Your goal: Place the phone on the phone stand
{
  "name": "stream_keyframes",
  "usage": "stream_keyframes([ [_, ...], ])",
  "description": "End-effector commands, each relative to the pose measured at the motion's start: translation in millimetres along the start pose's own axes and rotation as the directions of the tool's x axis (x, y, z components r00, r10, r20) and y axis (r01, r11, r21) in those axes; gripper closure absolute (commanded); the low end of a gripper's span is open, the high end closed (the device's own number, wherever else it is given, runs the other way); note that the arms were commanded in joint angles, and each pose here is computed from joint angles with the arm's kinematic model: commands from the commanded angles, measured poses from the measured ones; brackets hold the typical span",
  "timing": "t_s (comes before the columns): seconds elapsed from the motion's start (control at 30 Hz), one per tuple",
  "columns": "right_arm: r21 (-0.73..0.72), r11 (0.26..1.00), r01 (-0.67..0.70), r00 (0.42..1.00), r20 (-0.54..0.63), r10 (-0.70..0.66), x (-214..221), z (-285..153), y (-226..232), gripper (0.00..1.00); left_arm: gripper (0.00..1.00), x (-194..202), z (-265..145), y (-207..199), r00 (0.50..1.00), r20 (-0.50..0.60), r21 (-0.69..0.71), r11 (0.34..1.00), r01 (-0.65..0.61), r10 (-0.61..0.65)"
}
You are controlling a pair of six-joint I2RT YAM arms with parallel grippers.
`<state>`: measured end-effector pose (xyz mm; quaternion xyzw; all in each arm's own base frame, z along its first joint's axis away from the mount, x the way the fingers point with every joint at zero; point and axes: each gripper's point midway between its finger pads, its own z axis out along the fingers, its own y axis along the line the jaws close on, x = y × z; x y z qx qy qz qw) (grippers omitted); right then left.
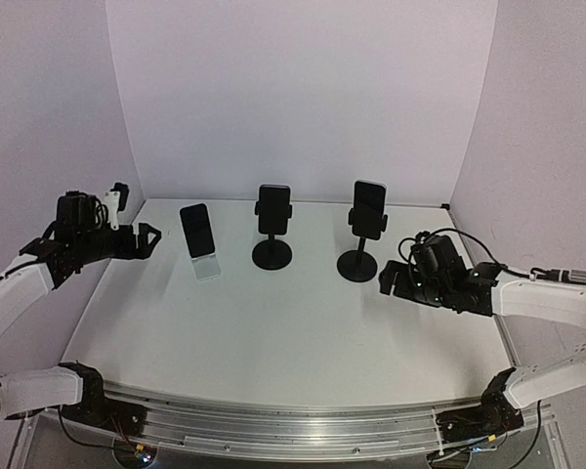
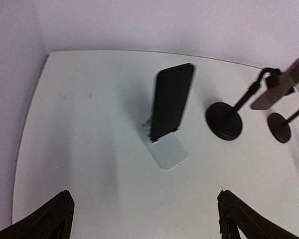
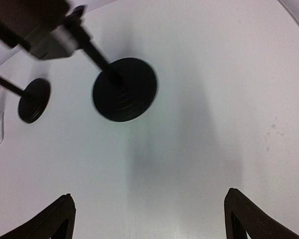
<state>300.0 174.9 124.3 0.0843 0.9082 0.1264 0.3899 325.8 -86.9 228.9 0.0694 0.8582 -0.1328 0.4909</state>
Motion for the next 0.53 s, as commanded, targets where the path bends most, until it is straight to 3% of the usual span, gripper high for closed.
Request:
stream_keyframes([
  [0.0, 0.175, 0.981, -0.079, 0.996, -0.026, 0.085, -0.6, -1.1, -69.3, 0.02, 0.01, 16.4, -9.3, 67.1, 0.957, 0.168, -0.235, 0.933, 0.272, -0.236],
  [0.2, 0.317, 0.94, -0.125, 0.992, 0.042, 0.117, -20.8, -7.8, -139.4, 0.02, 0.01, 65.5, -24.4, 120.3, 0.916, 0.304, -0.438, 0.815, 0.38, -0.263],
  [0.5, 0.304, 0.953, -0.01, 0.999, 0.044, -0.003, -37.8, -3.7, -146.1, 0.02, 0.0, 65.0, -24.0, 120.4, 0.939, 0.305, -0.444, 0.848, 0.29, -0.161],
])
